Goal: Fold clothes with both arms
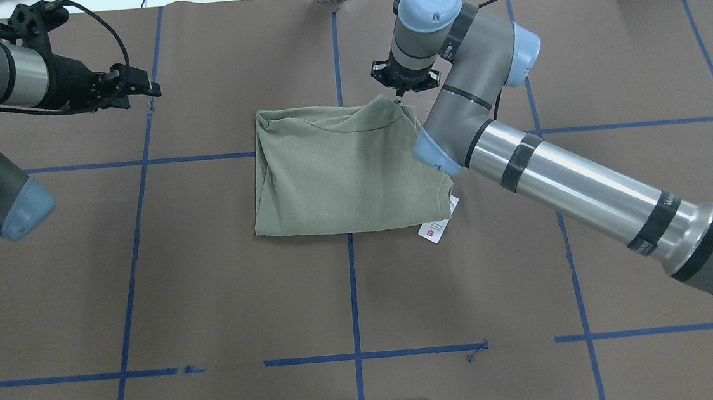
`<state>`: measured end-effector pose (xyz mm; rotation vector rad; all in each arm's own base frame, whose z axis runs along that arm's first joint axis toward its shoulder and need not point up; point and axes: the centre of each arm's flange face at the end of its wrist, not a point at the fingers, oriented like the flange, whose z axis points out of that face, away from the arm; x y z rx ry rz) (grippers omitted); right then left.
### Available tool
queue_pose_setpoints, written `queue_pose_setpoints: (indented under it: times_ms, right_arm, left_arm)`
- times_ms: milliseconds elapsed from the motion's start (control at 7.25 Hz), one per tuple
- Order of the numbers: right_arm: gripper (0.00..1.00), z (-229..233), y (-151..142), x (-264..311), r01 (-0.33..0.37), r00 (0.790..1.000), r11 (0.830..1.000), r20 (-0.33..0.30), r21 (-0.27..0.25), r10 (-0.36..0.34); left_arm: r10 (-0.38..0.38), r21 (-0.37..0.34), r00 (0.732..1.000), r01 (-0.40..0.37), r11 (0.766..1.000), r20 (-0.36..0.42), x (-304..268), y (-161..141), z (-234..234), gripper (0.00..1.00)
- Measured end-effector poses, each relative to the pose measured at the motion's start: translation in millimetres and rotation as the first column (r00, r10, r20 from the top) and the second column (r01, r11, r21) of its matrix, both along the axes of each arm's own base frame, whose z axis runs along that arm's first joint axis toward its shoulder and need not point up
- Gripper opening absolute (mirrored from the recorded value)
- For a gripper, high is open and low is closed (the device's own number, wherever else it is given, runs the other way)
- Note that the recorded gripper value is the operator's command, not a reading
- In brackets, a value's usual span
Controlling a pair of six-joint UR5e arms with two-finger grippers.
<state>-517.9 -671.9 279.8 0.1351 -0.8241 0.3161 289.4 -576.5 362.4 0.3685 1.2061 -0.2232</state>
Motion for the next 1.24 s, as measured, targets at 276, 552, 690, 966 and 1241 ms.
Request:
queue_pose_setpoints:
  times_ms: [276, 552, 690, 966, 1241]
  right_arm:
    - [0.0, 26, -23, 52, 0.017, 1.0, 1.0, 0.011, -0.016, -0.017]
    - [0.0, 74, -16, 123, 0.066, 0.998, 0.997, 0.009, -0.027, -0.066]
    - [0.0, 99, -5, 171, 0.11, 0.994, 0.994, -0.015, -0.022, -0.11]
    - [0.0, 139, 32, 267, 0.216, 0.971, 0.976, -0.1, -0.005, -0.215]
    - [0.0, 177, 71, 364, 0.314, 0.933, 0.949, -0.183, -0.011, -0.31]
  left_arm:
    - [-0.003, -0.002, 1.0, 0.003, 1.0, 0.003, -1, 0, 3, 0.77]
    - [0.004, 0.041, 0.999, -0.007, 0.999, 0.051, -13, -1, 19, 0.77]
    - [0.015, 0.09, 0.993, -0.025, 0.996, 0.113, -29, -2, 40, 0.77]
    - [0.056, 0.166, 0.965, -0.101, 0.981, 0.255, -75, -2, 86, 0.77]
    - [0.133, 0.198, 0.927, -0.212, 0.957, 0.35, -159, 6, 139, 0.77]
